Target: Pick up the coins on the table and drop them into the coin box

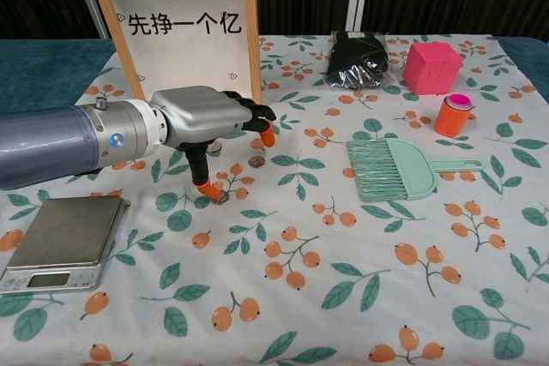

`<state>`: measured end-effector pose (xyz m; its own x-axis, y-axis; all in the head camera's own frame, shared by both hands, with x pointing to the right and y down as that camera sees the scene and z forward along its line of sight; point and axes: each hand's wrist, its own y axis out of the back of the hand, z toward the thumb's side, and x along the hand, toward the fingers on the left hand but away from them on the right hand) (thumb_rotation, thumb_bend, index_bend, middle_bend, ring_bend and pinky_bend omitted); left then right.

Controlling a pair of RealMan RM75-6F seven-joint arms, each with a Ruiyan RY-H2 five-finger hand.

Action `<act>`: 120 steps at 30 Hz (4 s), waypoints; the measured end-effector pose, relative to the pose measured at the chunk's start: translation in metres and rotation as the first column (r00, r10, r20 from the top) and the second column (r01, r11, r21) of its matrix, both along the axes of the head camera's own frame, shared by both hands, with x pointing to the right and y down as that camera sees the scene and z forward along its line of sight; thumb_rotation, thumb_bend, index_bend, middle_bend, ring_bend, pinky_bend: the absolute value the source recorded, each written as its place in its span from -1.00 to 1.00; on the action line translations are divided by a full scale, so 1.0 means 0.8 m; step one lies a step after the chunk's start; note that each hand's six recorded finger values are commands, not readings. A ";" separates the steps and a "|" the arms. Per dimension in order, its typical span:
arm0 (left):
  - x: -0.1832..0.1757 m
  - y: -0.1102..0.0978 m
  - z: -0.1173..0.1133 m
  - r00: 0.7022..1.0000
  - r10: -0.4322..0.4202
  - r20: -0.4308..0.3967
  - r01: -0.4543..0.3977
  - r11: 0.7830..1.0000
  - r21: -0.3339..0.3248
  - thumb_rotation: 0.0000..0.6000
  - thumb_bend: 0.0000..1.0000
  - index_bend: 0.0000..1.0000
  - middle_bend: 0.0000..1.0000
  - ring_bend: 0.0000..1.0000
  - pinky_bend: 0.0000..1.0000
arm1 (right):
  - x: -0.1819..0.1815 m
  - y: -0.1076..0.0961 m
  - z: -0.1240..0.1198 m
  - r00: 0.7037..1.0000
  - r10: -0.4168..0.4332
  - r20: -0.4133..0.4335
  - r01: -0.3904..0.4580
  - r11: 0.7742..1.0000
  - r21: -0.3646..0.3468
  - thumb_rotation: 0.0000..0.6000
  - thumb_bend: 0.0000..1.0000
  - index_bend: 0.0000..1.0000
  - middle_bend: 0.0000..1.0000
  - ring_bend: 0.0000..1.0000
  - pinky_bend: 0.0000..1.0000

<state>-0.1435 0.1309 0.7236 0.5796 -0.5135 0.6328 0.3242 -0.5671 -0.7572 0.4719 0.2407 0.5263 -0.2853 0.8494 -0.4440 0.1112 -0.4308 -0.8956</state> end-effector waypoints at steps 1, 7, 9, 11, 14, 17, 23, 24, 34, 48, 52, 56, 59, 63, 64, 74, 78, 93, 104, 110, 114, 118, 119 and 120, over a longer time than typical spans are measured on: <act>0.000 0.000 0.000 1.000 0.001 0.000 -0.001 1.000 0.000 1.00 -0.95 -0.57 -1.00 -1.00 -1.00 | 0.000 0.000 0.000 1.000 0.000 0.000 0.000 1.000 0.000 1.00 -0.21 -0.68 -0.88 -0.97 -1.00; 0.000 0.002 0.001 1.000 0.001 0.002 -0.001 1.000 -0.001 1.00 -0.95 -0.57 -1.00 -1.00 -1.00 | 0.000 0.000 0.000 1.000 0.001 -0.001 -0.001 1.000 0.001 1.00 -0.21 -0.68 -0.88 -0.97 -1.00; 0.000 0.002 0.001 1.000 0.001 0.004 -0.001 1.000 -0.001 1.00 -0.96 -0.57 -1.00 -1.00 -1.00 | 0.000 0.000 0.000 1.000 0.001 -0.001 -0.001 1.000 0.002 1.00 -0.21 -0.68 -0.88 -0.97 -1.00; 0.000 0.001 0.002 1.000 0.000 0.006 0.000 1.000 0.000 1.00 -0.95 -0.57 -1.00 -1.00 -1.00 | 0.001 0.000 0.000 1.000 0.001 -0.001 -0.001 1.000 0.002 1.00 -0.21 -0.68 -0.88 -0.97 -1.00; 0.001 0.001 0.002 1.000 -0.001 0.005 0.001 1.000 0.000 1.00 -0.95 -0.57 -1.00 -1.00 -1.00 | 0.001 0.000 -0.001 1.000 0.001 -0.001 -0.001 1.000 0.002 1.00 -0.21 -0.68 -0.88 -0.97 -1.00; 0.001 0.002 0.002 1.000 0.000 0.004 0.000 1.000 -0.001 1.00 -0.95 -0.57 -1.00 -1.00 -1.00 | 0.001 0.000 -0.001 1.000 0.001 -0.001 -0.001 1.000 0.002 1.00 -0.21 -0.68 -0.88 -0.97 -1.00; 0.001 0.004 0.003 1.000 0.001 0.007 -0.001 1.000 -0.003 1.00 -0.95 -0.57 -1.00 -1.00 -1.00 | 0.001 -0.001 -0.001 1.000 0.002 -0.002 -0.002 1.000 0.003 1.00 -0.21 -0.68 -0.88 -0.97 -1.00; 0.001 0.003 0.004 1.000 0.000 0.008 0.000 1.000 -0.004 1.00 -0.95 -0.57 -1.00 -1.00 -1.00 | 0.001 -0.001 -0.001 1.000 0.003 -0.002 -0.003 1.000 0.003 1.00 -0.21 -0.68 -0.88 -0.97 -1.00; 0.000 0.003 0.004 1.000 0.000 0.009 0.000 1.000 -0.001 1.00 -0.96 -0.58 -1.00 -1.00 -1.00 | 0.001 -0.001 -0.001 1.000 0.003 -0.002 -0.003 1.000 0.002 1.00 -0.21 -0.68 -0.88 -0.97 -1.00; 0.001 0.004 0.005 1.000 0.002 0.009 -0.002 1.000 0.000 1.00 -0.95 -0.58 -1.00 -1.00 -1.00 | 0.001 -0.001 -0.001 1.000 0.004 -0.002 -0.004 1.000 0.001 1.00 -0.21 -0.68 -0.88 -0.97 -1.00; 0.001 0.004 0.005 1.000 0.003 0.009 -0.003 1.000 0.000 1.00 -0.95 -0.58 -1.00 -1.00 -1.00 | 0.001 -0.001 -0.001 1.000 0.004 -0.002 -0.004 1.000 0.001 1.00 -0.21 -0.68 -0.88 -0.97 -1.00; 0.002 0.004 0.004 1.000 0.005 0.009 -0.005 1.000 0.001 1.00 -0.95 -0.58 -1.00 -1.00 -1.00 | 0.001 -0.001 -0.001 1.000 0.005 -0.002 -0.005 1.000 0.001 1.00 -0.21 -0.68 -0.88 -0.97 -1.00; 0.002 0.005 0.004 1.000 0.006 0.009 -0.006 1.000 0.001 1.00 -0.95 -0.58 -1.00 -1.00 -1.00 | 0.001 -0.001 -0.001 1.000 0.005 -0.002 -0.005 1.000 0.001 1.00 -0.21 -0.68 -0.88 -0.97 -1.00; 0.002 0.005 0.004 1.000 0.004 0.009 -0.004 1.000 -0.001 1.00 -0.96 -0.58 -1.00 -1.00 -1.00 | 0.002 -0.001 -0.001 1.000 0.005 -0.003 -0.005 1.000 0.001 1.00 -0.21 -0.68 -0.88 -0.97 -1.00; 0.002 0.005 0.005 1.000 0.005 0.010 -0.005 1.000 -0.001 1.00 -0.96 -0.58 -1.00 -1.00 -1.00 | 0.001 -0.001 -0.001 1.000 0.005 -0.002 -0.005 1.000 0.001 1.00 -0.21 -0.68 -0.88 -0.97 -1.00; 0.001 0.007 0.007 1.000 0.008 0.013 -0.008 1.000 -0.007 1.00 -0.95 -0.58 -1.00 -1.00 -1.00 | 0.002 -0.001 -0.001 1.000 0.006 -0.005 -0.006 1.000 0.000 1.00 -0.21 -0.68 -0.88 -0.97 -1.00; 0.002 0.007 0.006 1.000 0.007 0.011 -0.007 1.000 -0.005 1.00 -0.95 -0.58 -1.00 -1.00 -1.00 | 0.002 -0.001 -0.001 1.000 0.006 -0.005 -0.006 1.000 0.001 1.00 -0.21 -0.68 -0.88 -0.97 -1.00; 0.001 0.007 0.006 1.000 0.008 0.012 -0.007 1.000 -0.007 1.00 -0.95 -0.58 -1.00 -1.00 -1.00 | 0.003 -0.001 -0.001 1.000 0.008 -0.007 -0.008 1.000 -0.001 1.00 -0.21 -0.68 -0.88 -0.97 -1.00; -0.003 0.009 0.009 1.000 0.011 0.023 -0.010 1.000 -0.011 1.00 -0.96 -0.59 -1.00 -1.00 -1.00 | 0.002 0.000 0.000 1.000 0.009 -0.006 -0.009 1.000 -0.006 1.00 -0.21 -0.68 -0.88 -0.97 -1.00; -0.005 0.011 0.011 0.999 0.014 0.029 -0.014 1.000 -0.011 1.00 -0.95 -0.59 -1.00 -1.00 -1.00 | 0.003 0.000 0.000 1.000 0.010 -0.008 -0.010 1.000 -0.009 1.00 -0.21 -0.68 -0.88 -0.97 -1.00; -0.005 0.012 0.013 0.999 0.018 0.032 -0.018 1.000 -0.012 1.00 -0.95 -0.58 -1.00 -1.00 -1.00 | 0.003 0.000 0.000 1.000 0.010 -0.008 -0.010 1.000 -0.009 1.00 -0.21 -0.68 -0.88 -0.97 -1.00; -0.006 0.014 0.015 0.999 0.021 0.035 -0.020 1.000 -0.014 1.00 -0.95 -0.54 -1.00 -1.00 -1.00 | 0.003 0.000 0.000 1.000 0.010 -0.009 -0.010 1.000 -0.010 1.00 -0.21 -0.68 -0.88 -0.97 -1.00; -0.006 0.014 0.015 0.999 0.022 0.036 -0.021 1.000 -0.014 1.00 -0.95 -0.53 -1.00 -1.00 -1.00 | 0.004 0.000 0.000 1.000 0.010 -0.009 -0.010 1.000 -0.010 1.00 -0.21 -0.68 -0.88 -0.97 -1.00; -0.006 0.014 0.016 0.999 0.022 0.037 -0.022 1.000 -0.013 1.00 -0.96 -0.52 -1.00 -1.00 -1.00 | 0.003 0.000 0.000 1.000 0.010 -0.009 -0.010 1.000 -0.010 1.00 -0.21 -0.68 -0.88 -0.97 -1.00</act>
